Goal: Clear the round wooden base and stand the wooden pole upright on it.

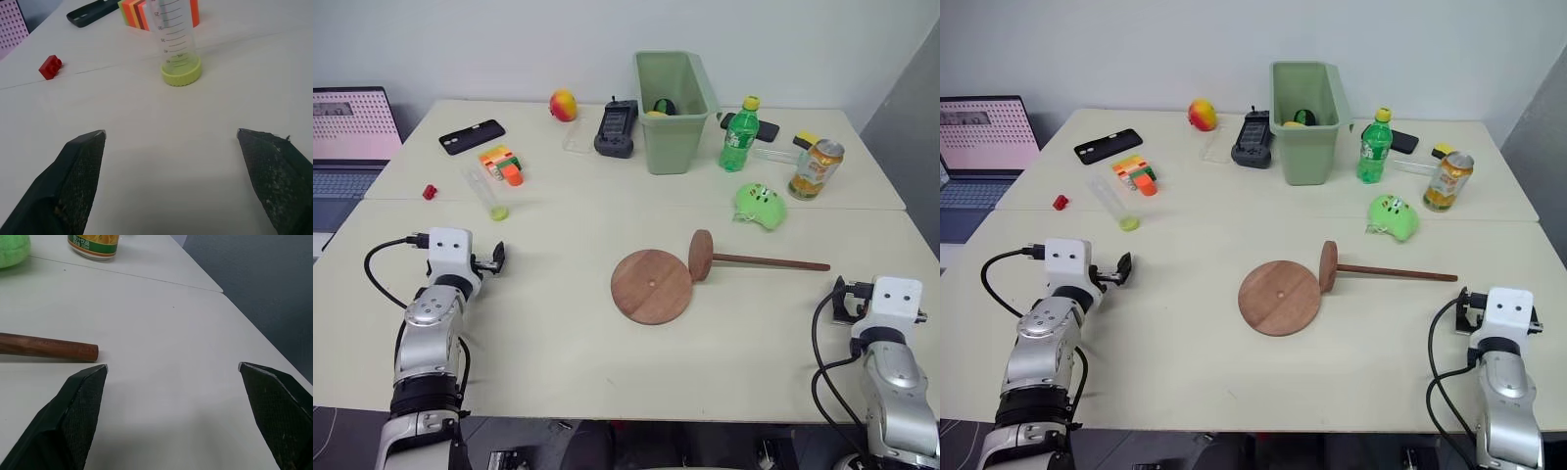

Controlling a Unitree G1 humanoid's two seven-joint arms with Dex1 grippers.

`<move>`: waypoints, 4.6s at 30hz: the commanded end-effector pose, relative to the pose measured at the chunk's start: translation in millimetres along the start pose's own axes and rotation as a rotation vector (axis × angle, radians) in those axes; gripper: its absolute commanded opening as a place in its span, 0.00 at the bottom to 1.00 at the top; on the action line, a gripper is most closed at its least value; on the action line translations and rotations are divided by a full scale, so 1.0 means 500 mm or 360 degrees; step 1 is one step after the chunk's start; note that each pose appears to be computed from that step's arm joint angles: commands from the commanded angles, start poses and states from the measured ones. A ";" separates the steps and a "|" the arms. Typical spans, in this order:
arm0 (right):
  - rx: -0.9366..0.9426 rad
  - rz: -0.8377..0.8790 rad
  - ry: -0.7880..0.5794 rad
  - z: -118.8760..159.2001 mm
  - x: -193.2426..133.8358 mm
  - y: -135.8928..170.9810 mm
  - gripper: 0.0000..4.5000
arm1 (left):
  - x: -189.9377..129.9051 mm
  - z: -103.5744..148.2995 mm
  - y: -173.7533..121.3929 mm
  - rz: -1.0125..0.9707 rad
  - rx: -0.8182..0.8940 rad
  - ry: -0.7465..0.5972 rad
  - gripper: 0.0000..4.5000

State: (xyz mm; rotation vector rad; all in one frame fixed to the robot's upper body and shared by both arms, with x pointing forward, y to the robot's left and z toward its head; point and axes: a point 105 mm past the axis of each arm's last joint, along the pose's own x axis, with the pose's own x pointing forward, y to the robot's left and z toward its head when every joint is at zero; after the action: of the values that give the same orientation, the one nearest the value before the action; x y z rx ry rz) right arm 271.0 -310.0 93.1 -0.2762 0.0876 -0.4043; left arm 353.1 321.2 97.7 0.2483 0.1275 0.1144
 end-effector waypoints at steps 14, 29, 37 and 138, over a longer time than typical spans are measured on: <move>-0.0522 0.1389 -0.0110 0.170 -0.033 0.124 1.00 | -0.085 0.186 -0.166 -0.1132 0.0252 -0.0223 0.99; -0.1231 0.2366 0.0283 0.236 0.037 0.195 1.00 | -0.249 0.378 -0.399 -0.2302 0.0645 -0.0663 0.99; -0.1367 0.2440 0.0397 0.194 0.063 0.223 1.00 | -0.271 0.395 -0.420 -0.2393 0.0714 -0.0678 0.99; 0.0350 0.2265 -0.0707 0.201 -0.174 0.505 0.04 | -0.401 0.149 -0.241 -0.1546 -0.0172 -0.0512 1.00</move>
State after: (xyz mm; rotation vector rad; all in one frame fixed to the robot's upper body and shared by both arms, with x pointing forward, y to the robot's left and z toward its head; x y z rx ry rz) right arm 298.1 -24.9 159.2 -0.0172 -0.3830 1.0668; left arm 179.4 161.7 155.4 0.0512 -0.0594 -0.8759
